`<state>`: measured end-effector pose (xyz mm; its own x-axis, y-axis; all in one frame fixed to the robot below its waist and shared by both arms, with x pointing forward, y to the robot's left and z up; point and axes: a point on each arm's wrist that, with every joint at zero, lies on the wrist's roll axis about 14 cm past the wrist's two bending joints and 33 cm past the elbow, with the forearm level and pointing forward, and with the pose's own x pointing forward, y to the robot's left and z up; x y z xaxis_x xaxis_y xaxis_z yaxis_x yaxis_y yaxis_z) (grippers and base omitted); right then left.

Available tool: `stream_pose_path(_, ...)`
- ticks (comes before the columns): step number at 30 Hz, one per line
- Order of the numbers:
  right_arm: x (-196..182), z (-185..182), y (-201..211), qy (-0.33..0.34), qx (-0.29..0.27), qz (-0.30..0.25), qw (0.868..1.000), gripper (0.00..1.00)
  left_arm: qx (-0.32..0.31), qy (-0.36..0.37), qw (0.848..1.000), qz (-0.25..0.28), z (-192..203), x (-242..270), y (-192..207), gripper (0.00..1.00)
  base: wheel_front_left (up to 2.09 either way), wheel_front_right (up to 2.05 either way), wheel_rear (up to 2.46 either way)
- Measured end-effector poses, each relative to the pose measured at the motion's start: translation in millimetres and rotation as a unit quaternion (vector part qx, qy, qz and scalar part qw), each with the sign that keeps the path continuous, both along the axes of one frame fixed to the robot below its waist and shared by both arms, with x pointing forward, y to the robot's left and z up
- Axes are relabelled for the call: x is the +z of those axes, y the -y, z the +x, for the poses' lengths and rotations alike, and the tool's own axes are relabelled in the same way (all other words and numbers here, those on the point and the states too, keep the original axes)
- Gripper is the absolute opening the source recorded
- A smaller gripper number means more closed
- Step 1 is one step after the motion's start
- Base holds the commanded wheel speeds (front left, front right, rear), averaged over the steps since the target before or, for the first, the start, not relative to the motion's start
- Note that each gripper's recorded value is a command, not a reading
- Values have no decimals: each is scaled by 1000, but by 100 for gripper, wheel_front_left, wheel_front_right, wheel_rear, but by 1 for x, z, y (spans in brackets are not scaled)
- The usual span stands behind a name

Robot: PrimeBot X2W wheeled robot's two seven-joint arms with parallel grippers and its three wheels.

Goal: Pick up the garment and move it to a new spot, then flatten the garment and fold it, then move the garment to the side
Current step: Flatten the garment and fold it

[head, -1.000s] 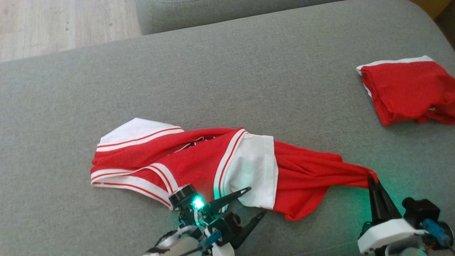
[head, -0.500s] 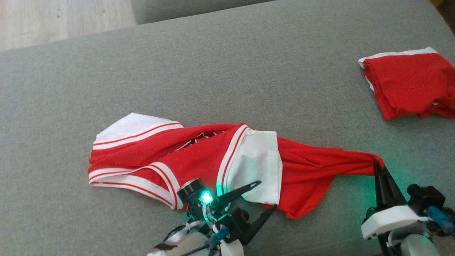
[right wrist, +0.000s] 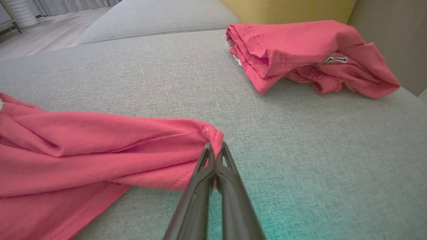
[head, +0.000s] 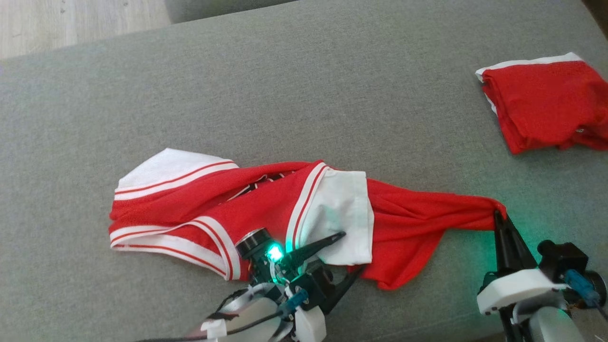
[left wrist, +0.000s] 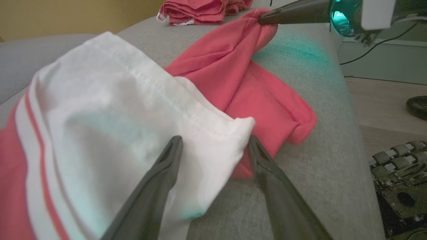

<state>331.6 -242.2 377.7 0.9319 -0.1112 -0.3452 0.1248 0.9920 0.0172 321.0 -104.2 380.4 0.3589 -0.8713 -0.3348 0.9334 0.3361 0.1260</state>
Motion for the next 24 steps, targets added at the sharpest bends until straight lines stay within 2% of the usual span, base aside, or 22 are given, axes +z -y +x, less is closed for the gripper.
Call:
stream_pose_path(1, 0, 0, 0, -1, 0, 0, 1000, 0, -1, -1, 1000, 1, 0, -1, 0, 100, 0, 0, 0)
stream_pose_path(2, -1, -1, 0, -1, 0, 0, 1000, 0, -3, -1, 1000, 1, 0, -1, 1, 84, 0, 0, 0)
stream_pose_path(3, -1, -1, 0, -2, -1, 0, 1000, 0, -4, 0, 1000, 1, 0, -1, 2, 42, 0, 0, 0)
stream_pose_path(4, -1, -1, 0, -2, -1, 0, 1000, 0, -5, 1, 1000, 0, 0, 0, 2, 9, 0, 0, 0)
stream_pose_path(5, -1, -1, 0, -2, -1, 0, 1000, 0, -7, 3, 1000, -2, 0, 1, 3, 0, 0, 0, 0)
stream_pose_path(8, 0, -1, 0, -1, 0, 0, 1000, 0, -8, 14, 1000, -23, 1, 15, 11, 0, 0, 0, 0)
stream_pose_path(11, 1, 0, -2, 2, 2, 1, 1000, 0, 10, 42, 997, -70, 10, 47, 20, 0, 0, 0, 0)
stream_pose_path(13, 3, 2, -3, 7, 2, 3, 1000, 0, 44, 62, 990, -116, 26, 78, 17, 0, 0, 0, 0)
stream_pose_path(15, 9, 5, -2, 18, 2, 3, 1000, 0, 98, 79, 978, -167, 46, 111, 1, 0, 0, 0, 0)
stream_pose_path(16, 9, 5, -2, 18, 2, 3, 1000, 0, 98, 79, 978, -167, 46, 111, 1, 0, 0, 0, 0)
stream_pose_path(19, 25, 14, 4, 47, -6, 1, 999, 0, 174, 128, 953, -213, 75, 152, -47, 0, 0, 0, 0)
stream_pose_path(24, 57, 22, 22, 96, -20, -19, 995, 0, 243, 216, 917, -230, 100, 206, -123, 0, 0, 0, 0)
